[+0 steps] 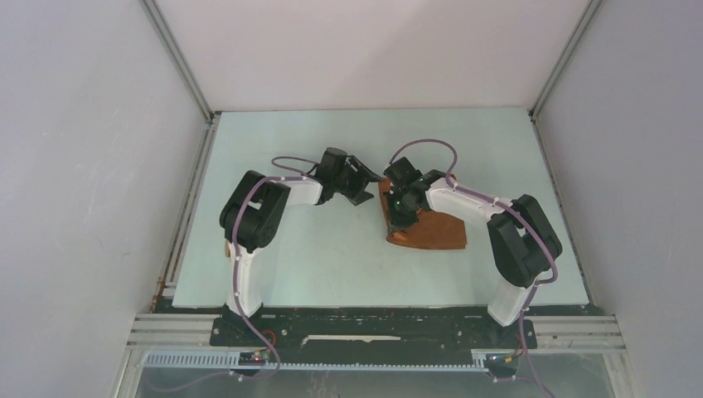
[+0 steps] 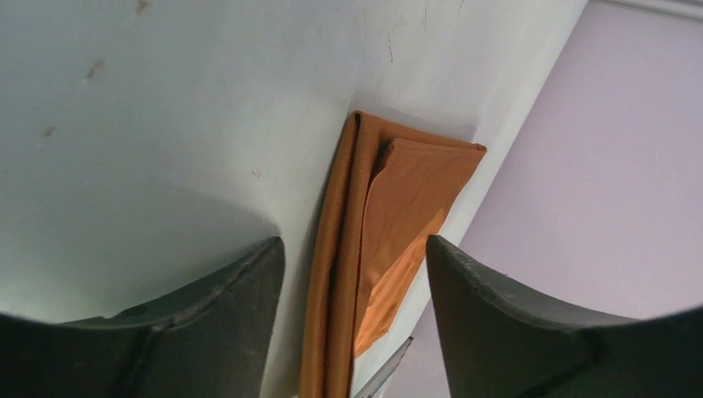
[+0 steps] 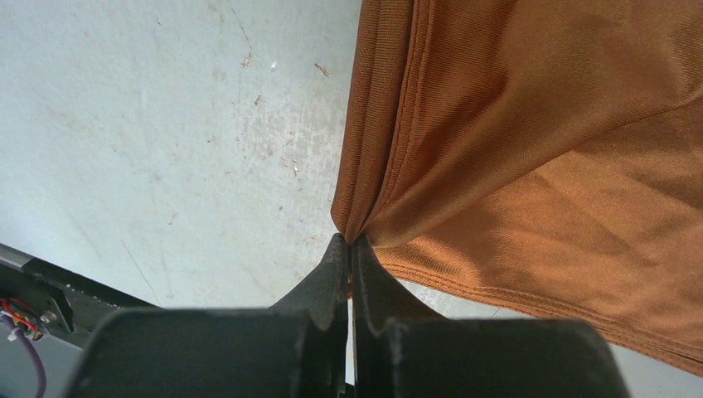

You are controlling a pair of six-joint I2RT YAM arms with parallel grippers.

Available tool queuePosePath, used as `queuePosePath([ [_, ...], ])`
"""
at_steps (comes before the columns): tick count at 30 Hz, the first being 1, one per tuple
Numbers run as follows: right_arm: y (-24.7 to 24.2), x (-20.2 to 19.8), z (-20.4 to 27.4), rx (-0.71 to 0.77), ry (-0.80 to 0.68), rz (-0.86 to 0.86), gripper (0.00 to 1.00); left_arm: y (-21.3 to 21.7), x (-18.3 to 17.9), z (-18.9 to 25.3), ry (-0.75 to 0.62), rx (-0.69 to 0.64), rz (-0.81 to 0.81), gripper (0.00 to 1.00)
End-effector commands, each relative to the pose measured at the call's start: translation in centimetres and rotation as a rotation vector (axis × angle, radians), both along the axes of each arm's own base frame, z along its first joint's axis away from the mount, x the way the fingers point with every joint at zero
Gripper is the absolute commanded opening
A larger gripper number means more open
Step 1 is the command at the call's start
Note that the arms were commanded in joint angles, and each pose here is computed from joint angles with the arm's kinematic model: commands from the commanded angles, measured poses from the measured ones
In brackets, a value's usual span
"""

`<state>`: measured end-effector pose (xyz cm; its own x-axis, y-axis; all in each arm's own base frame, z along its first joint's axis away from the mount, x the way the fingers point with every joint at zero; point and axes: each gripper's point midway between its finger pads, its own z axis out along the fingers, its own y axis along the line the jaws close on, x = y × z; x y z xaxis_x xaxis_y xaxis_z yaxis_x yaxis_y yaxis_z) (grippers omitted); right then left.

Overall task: Fold the napkin into a case and place the utensils inside
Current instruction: Pick up the upper triangle-folded napkin from the center of the board.

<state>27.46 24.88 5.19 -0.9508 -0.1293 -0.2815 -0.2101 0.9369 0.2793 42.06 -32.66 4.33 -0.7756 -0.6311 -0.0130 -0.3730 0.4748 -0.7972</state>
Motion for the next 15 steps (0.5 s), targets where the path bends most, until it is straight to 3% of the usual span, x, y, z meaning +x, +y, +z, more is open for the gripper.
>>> queuePosePath([
  [1,0.2,1.0,2.2,0.048,-0.069,0.006,0.00,-0.4,0.7,-1.0,-0.036,0.022,0.014,0.67],
  [8,0.0,1.1,2.4,0.049,-0.071,-0.002,0.00,-0.8,0.8,-2.8,-0.035,0.036,-0.009,0.61],
  [12,-0.1,1.2,2.5,0.055,-0.070,-0.006,0.00,-0.9,0.7,-3.4,-0.026,0.038,-0.016,0.49],
  [15,-0.1,1.2,2.4,0.052,-0.069,-0.007,0.00,-0.9,1.0,-3.3,-0.036,0.043,-0.014,0.49],
])
